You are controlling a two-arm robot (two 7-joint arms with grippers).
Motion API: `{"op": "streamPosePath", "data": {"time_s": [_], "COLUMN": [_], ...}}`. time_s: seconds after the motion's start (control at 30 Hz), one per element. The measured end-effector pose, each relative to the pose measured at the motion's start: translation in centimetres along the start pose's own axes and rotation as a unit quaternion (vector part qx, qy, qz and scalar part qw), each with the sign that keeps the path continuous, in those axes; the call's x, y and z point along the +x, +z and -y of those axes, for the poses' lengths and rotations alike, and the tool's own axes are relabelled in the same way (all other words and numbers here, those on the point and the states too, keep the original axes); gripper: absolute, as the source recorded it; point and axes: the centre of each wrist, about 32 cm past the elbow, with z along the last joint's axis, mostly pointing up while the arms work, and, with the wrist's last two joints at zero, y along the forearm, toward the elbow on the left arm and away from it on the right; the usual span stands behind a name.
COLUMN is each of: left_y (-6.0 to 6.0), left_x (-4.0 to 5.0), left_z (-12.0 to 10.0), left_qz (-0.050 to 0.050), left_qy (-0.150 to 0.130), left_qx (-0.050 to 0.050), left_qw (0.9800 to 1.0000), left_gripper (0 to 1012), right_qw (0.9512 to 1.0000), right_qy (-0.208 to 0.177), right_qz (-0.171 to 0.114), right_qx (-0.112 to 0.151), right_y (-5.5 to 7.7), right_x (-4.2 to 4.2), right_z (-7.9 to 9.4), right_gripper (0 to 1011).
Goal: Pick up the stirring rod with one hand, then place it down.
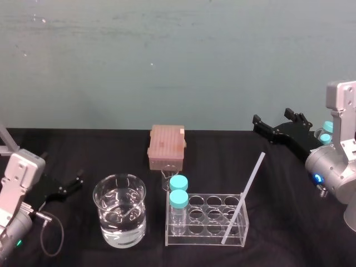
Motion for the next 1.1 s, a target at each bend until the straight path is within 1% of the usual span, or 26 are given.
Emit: {"op": "streamPosePath", "data": {"time_s": [1.1], "left_y": [0.00], "left_x": [0.00], "left_z": [0.00], "left_qz": [0.000], "left_qy": [0.000], "left_qx": [0.000], "left_qw": [1.0000], "left_gripper": [1005], "right_qw": [1.0000], "right_qy": [-0.004], "right_qz": [0.003], "right_qx": [0.002], "right_y": [0.11], "right_x": [-0.03], "right_z": [0.07], "right_gripper": [1003]}}
